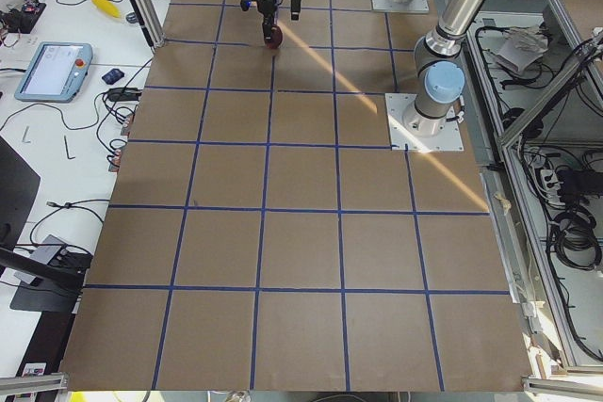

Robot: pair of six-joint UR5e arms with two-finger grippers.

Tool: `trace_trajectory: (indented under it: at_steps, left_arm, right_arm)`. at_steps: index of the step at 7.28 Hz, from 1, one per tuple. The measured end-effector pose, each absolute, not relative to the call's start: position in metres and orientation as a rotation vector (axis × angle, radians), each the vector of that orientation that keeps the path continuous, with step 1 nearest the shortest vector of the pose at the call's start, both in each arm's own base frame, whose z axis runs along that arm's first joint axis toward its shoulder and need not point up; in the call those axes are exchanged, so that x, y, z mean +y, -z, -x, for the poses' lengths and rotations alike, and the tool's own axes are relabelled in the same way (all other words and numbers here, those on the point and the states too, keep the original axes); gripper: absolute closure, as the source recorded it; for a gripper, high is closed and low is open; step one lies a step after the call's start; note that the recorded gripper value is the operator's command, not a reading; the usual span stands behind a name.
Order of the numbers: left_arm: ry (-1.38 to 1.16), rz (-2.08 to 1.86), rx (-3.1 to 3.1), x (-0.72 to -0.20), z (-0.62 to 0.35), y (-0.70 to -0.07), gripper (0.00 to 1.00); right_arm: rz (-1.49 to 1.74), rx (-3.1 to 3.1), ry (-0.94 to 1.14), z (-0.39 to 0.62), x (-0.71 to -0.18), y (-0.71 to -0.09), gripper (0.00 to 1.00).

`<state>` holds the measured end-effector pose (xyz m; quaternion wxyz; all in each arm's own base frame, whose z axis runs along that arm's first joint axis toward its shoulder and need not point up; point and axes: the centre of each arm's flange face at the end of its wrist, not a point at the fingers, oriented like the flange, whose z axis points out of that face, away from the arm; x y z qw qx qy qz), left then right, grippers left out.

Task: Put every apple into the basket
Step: 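Lift the dark apple with the right gripper and carry it to the basket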

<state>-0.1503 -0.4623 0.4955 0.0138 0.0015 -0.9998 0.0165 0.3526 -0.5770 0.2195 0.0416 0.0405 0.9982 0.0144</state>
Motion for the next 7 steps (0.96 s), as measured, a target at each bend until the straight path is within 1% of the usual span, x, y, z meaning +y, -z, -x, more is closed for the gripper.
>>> trace_trajectory:
  at_steps: [2, 3, 5, 7]
  left_arm:
    - [-0.053, -0.005, -3.113, -0.462, 0.150, -0.496, 0.00]
    - [-0.058, -0.004, -3.112, -0.463, 0.150, -0.496, 0.00]
    - [-0.076, -0.003, -3.112, -0.464, 0.150, -0.497, 0.00]
    - [-0.080, -0.003, -3.112, -0.465, 0.150, -0.498, 0.00]
  right_arm:
    - [-0.202, 3.045, 0.007, -0.315, -0.594, -0.253, 1.00]
    - [-0.257, 3.038, 0.042, -0.268, -0.609, -0.283, 1.00]
    - [-0.274, 3.040, 0.120, -0.141, -0.634, -0.336, 1.00]
    - [-0.143, 3.082, 0.185, -0.021, -0.653, -0.370, 1.00]
